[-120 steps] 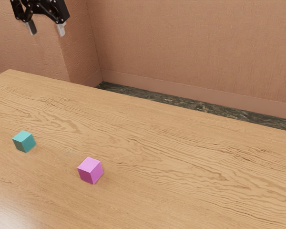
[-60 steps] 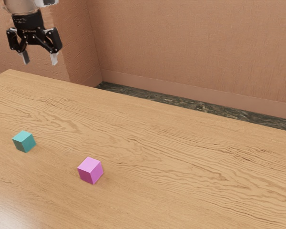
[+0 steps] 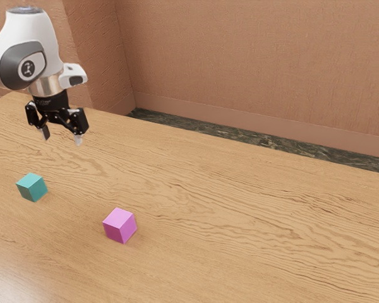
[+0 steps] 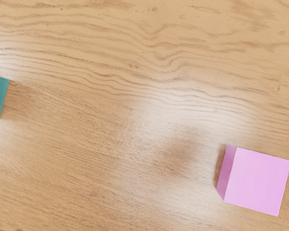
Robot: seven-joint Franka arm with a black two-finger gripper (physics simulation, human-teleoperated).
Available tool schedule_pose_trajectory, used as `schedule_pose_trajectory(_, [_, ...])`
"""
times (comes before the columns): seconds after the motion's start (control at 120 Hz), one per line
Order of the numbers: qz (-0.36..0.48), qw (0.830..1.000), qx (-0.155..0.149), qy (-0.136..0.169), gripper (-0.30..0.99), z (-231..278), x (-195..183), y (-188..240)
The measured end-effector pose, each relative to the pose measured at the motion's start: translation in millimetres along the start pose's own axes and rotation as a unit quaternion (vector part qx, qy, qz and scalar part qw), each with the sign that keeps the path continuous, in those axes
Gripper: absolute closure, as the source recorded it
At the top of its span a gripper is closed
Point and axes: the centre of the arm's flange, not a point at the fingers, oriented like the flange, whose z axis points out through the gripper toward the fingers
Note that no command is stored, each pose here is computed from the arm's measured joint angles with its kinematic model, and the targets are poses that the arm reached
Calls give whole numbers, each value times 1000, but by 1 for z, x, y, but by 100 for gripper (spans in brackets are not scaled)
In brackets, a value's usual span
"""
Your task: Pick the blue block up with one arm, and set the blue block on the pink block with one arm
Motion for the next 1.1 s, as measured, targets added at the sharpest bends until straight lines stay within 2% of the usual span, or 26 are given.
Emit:
schedule_pose_trajectory(0.25, [29, 999, 14, 8, 0, 45, 23, -60])
schedule_pose_trajectory(0.383, [45, 999, 17, 8, 0, 57, 22, -86])
schedule_pose_trajectory(0.8, [109, 994, 18, -10, 0, 139, 18, -153])
schedule_pose_trajectory(1.1, [176, 984, 20, -4, 0, 176, 33, -159])
